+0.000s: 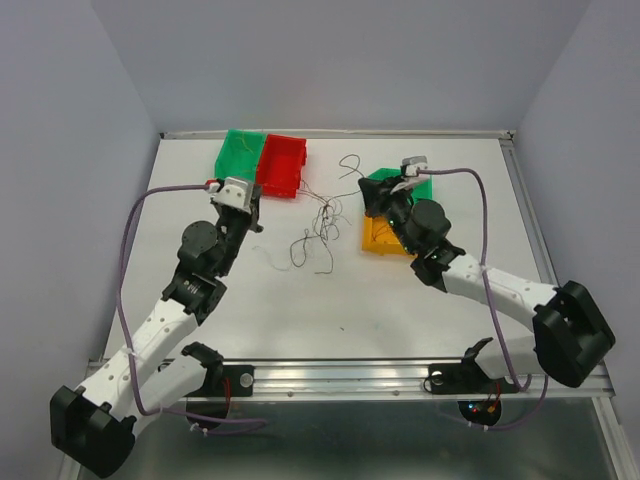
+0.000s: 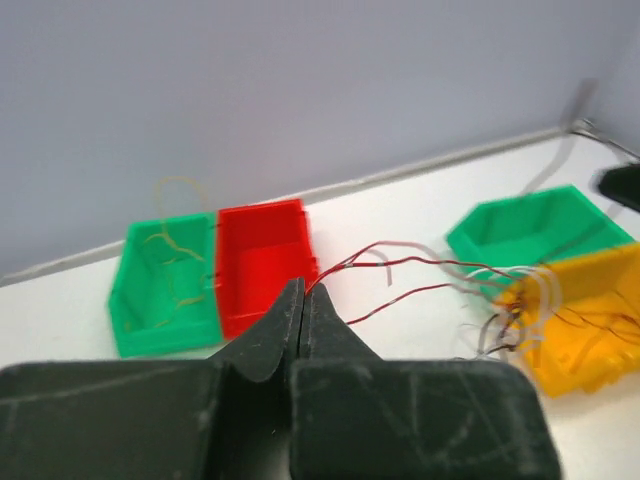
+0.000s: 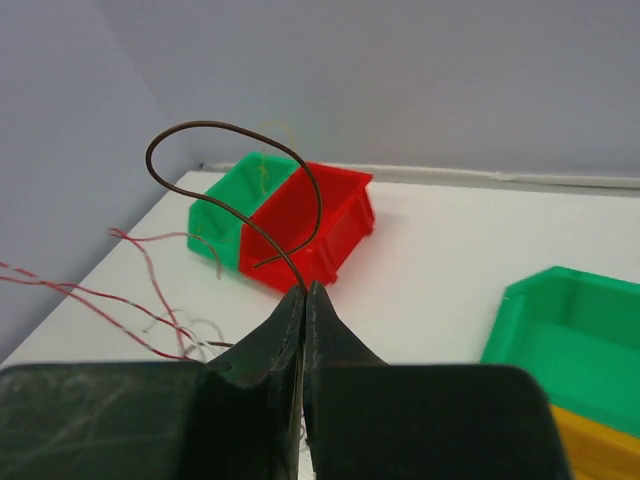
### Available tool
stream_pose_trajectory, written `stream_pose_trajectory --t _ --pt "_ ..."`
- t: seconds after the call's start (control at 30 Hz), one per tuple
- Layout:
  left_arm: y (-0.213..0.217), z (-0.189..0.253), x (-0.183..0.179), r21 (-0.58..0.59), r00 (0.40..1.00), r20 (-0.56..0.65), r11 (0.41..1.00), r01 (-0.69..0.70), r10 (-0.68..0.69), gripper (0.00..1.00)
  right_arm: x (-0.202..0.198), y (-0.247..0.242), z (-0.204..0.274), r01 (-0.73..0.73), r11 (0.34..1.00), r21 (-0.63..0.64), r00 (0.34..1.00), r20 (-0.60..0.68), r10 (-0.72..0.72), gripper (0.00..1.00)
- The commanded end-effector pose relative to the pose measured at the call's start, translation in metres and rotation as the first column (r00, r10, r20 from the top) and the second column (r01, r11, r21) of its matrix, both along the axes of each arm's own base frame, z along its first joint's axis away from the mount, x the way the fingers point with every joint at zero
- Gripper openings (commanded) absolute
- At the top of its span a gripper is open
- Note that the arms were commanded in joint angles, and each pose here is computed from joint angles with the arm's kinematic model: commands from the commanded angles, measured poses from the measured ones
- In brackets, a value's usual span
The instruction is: Untangle the cables
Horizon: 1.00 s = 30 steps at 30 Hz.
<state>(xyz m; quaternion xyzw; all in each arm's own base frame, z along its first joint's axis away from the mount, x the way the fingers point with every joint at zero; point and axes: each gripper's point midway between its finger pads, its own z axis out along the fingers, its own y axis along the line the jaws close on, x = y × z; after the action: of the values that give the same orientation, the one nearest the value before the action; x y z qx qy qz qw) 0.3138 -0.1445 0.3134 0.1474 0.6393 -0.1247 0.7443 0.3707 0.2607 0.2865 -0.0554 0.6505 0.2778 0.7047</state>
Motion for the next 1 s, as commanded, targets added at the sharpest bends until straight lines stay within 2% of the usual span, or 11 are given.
stream_pose_trajectory --t 0.0,0.07,0.2,0.3,0.33,0.5,0.67,0.7,0.77,0.83,0.97 --pt "0.089 0.058 -0.006 -0.229 0.894 0.094 0.883 -0.409 0.439 0.0 -0.002 -0.081 0.024 0.356 0.927 0.118 0.934 -0.024 -0.356 0.01" --pt "0.118 0.067 -0.017 -0.292 0.824 0.083 0.805 -0.517 0.56 0.0 -0.017 -0.108 0.029 0.421 0.896 0.144 0.907 -0.027 -0.421 0.01" --pt "0.15 0.077 -0.039 -0.361 0.742 0.075 0.712 -0.602 0.666 0.0 -0.048 -0.14 0.052 0.443 0.861 0.25 0.889 0.0 -0.458 0.01" --pt "0.174 0.086 -0.059 -0.412 0.679 0.085 0.647 -0.642 0.729 0.0 -0.066 -0.163 0.049 0.479 0.829 0.289 0.868 -0.013 -0.497 0.01" --pt "0.178 0.089 -0.064 -0.426 0.669 0.09 0.635 -0.644 0.738 0.0 -0.078 -0.175 0.059 0.485 0.809 0.332 0.859 -0.004 -0.512 0.01" --pt "0.2 0.104 -0.094 -0.498 0.616 0.12 0.584 -0.641 0.778 0.0 -0.094 -0.205 0.054 0.573 0.753 0.323 0.803 -0.037 -0.595 0.01" --pt "0.22 0.108 -0.114 -0.545 0.54 0.103 0.501 -0.672 0.835 0.0 -0.115 -0.252 0.045 0.722 0.583 0.373 0.661 -0.122 -0.74 0.01" --pt "0.223 0.106 -0.116 -0.552 0.53 0.094 0.487 -0.677 0.843 0.0 -0.118 -0.255 0.043 0.727 0.58 0.367 0.655 -0.119 -0.746 0.01" --pt "0.215 0.109 -0.114 -0.554 0.571 0.124 0.534 -0.639 0.812 0.0 -0.122 -0.252 0.052 0.679 0.623 0.387 0.699 -0.081 -0.711 0.01" --pt "0.21 0.108 -0.11 -0.545 0.594 0.138 0.561 -0.623 0.793 0.0 -0.123 -0.25 0.055 0.668 0.634 0.39 0.709 -0.072 -0.702 0.01" --pt "0.206 0.105 -0.101 -0.512 0.597 0.122 0.565 -0.646 0.793 0.0 -0.116 -0.241 0.059 0.657 0.67 0.345 0.725 -0.049 -0.687 0.01"
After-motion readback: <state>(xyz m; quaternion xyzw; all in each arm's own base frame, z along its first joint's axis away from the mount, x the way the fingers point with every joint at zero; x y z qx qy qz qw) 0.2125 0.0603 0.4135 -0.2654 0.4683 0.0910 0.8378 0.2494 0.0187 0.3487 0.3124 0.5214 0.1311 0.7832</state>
